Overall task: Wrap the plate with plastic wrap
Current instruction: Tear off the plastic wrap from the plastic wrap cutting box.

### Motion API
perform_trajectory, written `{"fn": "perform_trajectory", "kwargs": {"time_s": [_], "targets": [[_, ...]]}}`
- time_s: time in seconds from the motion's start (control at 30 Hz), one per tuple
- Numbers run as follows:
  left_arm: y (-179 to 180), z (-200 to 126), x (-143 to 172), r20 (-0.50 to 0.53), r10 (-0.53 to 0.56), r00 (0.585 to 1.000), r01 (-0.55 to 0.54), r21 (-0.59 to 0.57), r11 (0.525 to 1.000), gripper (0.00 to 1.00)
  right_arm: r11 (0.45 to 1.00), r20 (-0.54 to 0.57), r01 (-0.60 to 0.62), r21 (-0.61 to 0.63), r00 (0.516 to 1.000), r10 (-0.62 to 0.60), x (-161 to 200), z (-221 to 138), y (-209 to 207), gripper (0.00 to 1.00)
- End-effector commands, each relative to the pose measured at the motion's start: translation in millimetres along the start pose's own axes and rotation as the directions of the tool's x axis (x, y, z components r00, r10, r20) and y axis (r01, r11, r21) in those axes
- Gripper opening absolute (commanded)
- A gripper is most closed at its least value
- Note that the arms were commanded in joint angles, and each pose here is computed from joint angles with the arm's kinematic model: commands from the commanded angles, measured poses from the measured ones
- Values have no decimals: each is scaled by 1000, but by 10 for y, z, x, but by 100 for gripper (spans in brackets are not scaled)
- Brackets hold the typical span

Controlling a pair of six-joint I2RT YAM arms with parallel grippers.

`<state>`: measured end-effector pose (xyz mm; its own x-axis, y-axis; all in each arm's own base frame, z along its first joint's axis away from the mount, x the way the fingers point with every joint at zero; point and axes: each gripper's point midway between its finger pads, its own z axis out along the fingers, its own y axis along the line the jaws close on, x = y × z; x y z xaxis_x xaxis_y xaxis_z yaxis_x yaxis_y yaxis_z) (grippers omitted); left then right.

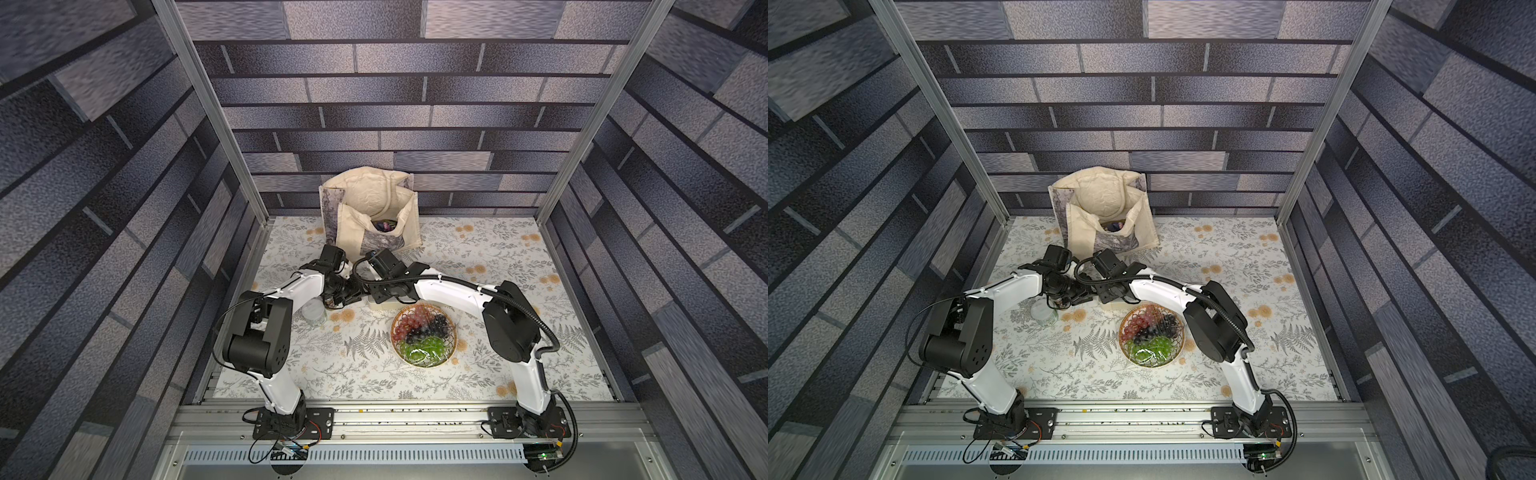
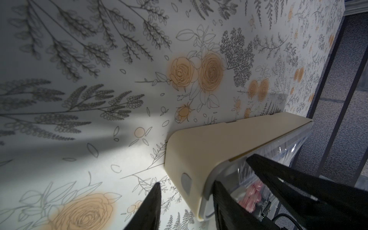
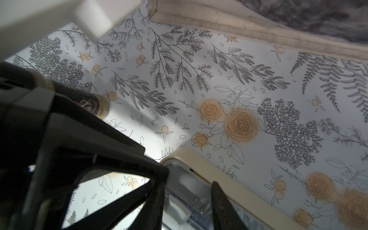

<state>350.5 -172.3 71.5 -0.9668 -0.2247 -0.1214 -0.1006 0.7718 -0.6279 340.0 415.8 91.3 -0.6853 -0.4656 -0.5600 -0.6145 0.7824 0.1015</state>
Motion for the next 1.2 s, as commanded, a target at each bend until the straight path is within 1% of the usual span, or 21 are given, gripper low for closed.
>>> {"fn": "perform_trajectory", "kwargs": {"time_s": [0.0,0.23,0.33,0.37,0.4,0.8,0.9,1.03,1.1,1.17], "targets": [[261,122,168,-61,-22,998,15,-103,995,45,998,-45,25,62,999,-22,147,34,-89,40],[325,154,170,-65,-28,997,20,-126,992,45,994,-29,18,103,999,-15,179,-67,-230,41],[346,167,172,-68,-32,997,23,-133,991,45,992,-42,17,124,999,-12,247,-57,-315,41],[354,173,179,-70,-34,997,24,-136,990,45,992,-16,12,125,1000,-10,182,-177,-331,41],[358,171,173,-68,-34,997,24,-137,990,45,991,-13,10,130,1000,-9,185,-199,-358,41],[381,170,173,-72,-34,997,22,-160,987,46,979,-16,-46,197,999,50,403,-366,-814,41],[383,166,175,-72,-33,997,20,-163,986,45,985,19,-53,164,999,51,329,-451,-789,43],[372,157,171,-71,-29,997,17,-164,986,45,995,75,-65,77,995,60,149,-578,-634,55],[367,150,172,-72,-29,997,17,-163,987,46,995,94,-82,54,993,76,87,-602,-605,57],[362,148,167,-71,-25,997,13,-162,987,45,994,101,-99,54,990,93,53,-595,-619,57]]}}
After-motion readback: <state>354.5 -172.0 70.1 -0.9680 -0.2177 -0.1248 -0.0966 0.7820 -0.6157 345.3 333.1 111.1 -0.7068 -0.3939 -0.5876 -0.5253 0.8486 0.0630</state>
